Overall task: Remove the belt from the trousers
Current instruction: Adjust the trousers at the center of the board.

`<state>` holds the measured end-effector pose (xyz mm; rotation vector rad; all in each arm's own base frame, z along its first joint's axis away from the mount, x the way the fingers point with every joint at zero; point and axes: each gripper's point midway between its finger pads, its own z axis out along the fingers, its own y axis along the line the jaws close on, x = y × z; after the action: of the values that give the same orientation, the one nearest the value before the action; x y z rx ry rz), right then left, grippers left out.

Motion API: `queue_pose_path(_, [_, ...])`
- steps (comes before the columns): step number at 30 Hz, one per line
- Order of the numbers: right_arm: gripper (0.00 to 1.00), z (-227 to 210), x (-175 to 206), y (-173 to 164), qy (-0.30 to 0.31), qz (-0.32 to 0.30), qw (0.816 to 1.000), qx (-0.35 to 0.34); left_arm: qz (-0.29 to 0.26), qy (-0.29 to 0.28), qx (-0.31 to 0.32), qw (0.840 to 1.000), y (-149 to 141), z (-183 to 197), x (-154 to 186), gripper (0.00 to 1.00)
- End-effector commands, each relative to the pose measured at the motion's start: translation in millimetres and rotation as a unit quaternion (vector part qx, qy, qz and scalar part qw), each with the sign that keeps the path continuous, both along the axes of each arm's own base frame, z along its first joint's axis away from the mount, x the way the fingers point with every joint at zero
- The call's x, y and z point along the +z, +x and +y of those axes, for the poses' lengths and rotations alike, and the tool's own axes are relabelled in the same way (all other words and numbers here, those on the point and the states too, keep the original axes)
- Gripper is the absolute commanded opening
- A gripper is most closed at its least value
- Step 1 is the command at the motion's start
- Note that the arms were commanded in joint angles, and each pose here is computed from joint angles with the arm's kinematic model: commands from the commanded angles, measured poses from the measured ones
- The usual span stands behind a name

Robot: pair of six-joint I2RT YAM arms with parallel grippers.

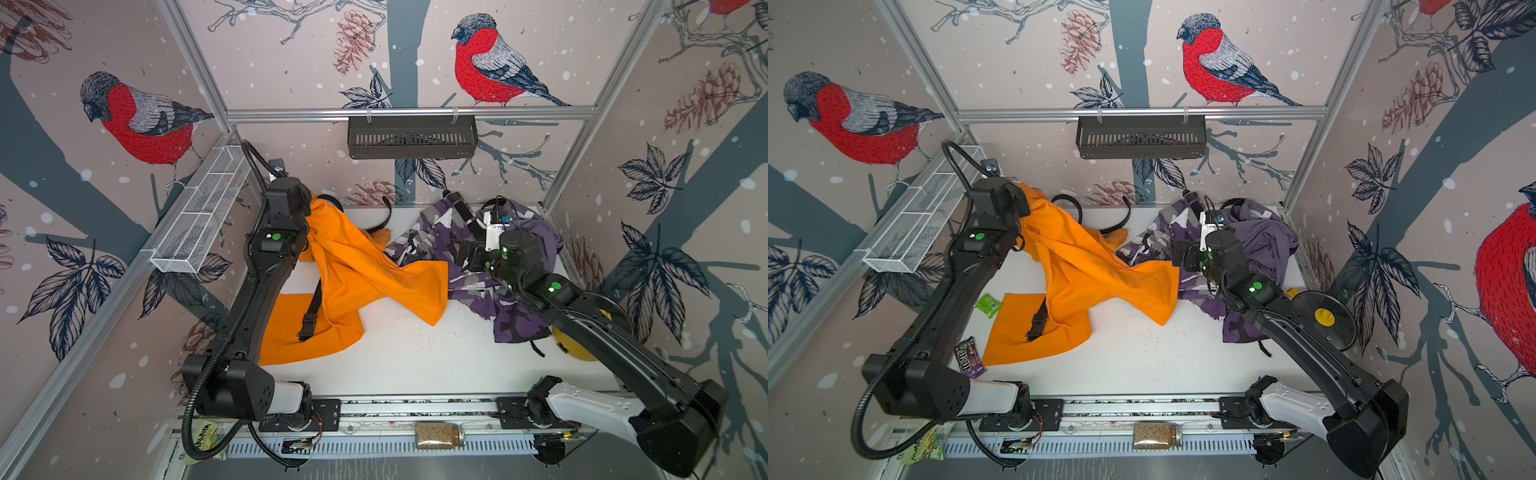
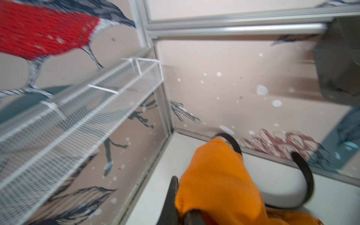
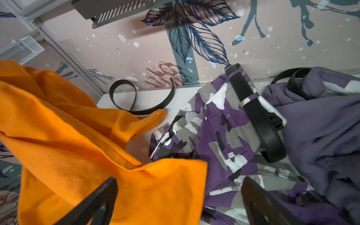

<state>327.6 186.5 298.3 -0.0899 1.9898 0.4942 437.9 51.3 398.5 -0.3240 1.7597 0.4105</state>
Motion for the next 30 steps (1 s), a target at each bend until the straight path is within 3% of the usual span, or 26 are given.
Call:
queue_pose_path(1, [1.00, -12.3, -12.9, 8.7, -0.003, 0.006, 1.000, -0.021, -0.079, 0.056, 0.079, 0.992, -2.7, 39.1, 65.9, 0.00])
queue_pose_path(6, [0.99, -49.0, -32.8, 32.2, -0.021, 0.008, 0.997, -0.074, -0.074, 0.076, 0.081, 0.991, 20.6, 41.8, 66.8, 0.00])
queue_pose_path(10, [0.99, -74.3, -45.4, 65.6, -0.044, 0.012, 0.994, -0.102, -0.027, 0.045, 0.032, 0.998, 46.6, 19.7, 16.5, 0.02])
queue_pose_path(12, [0.99, -84.9, -56.4, 87.7, -0.063, 0.021, 0.991, -0.112, 0.015, 0.018, 0.000, 1.000, 56.2, -2.3, -24.2, 0.55])
queue_pose_path(13, [0.99, -89.4, -61.0, 97.3, -0.069, 0.027, 0.990, -0.118, 0.033, 0.011, -0.009, 0.999, 58.0, -12.5, -41.4, 0.75])
queue_pose_path(14, [1.00, -92.4, -65.6, 108.3, -0.078, 0.034, 0.989, -0.118, 0.054, 0.005, -0.021, 0.998, 58.0, -24.3, -59.8, 0.92])
queue_pose_path(15, [0.99, -93.7, -68.3, 118.0, -0.086, 0.039, 0.989, -0.116, 0.065, 0.000, -0.030, 0.997, 55.8, -33.9, -71.4, 0.99])
queue_pose_path(19, [0.99, -93.8, -87.5, 158.7, -0.114, 0.071, 0.987, -0.090, 0.087, -0.062, -0.090, 0.990, 35.7, -74.6, -104.4, 1.00])
queue_pose_path(25, [1.00, -75.8, -134.9, 199.9, -0.116, 0.116, 0.986, -0.016, 0.115, -0.177, -0.200, 0.957, -7.6, -120.1, -128.5, 1.00])
queue_pose_path(30, [0.99, -64.3, -169.6, 222.9, -0.126, 0.136, 0.983, 0.018, 0.129, -0.215, -0.239, 0.938, -48.2, -141.4, -139.1, 1.00])
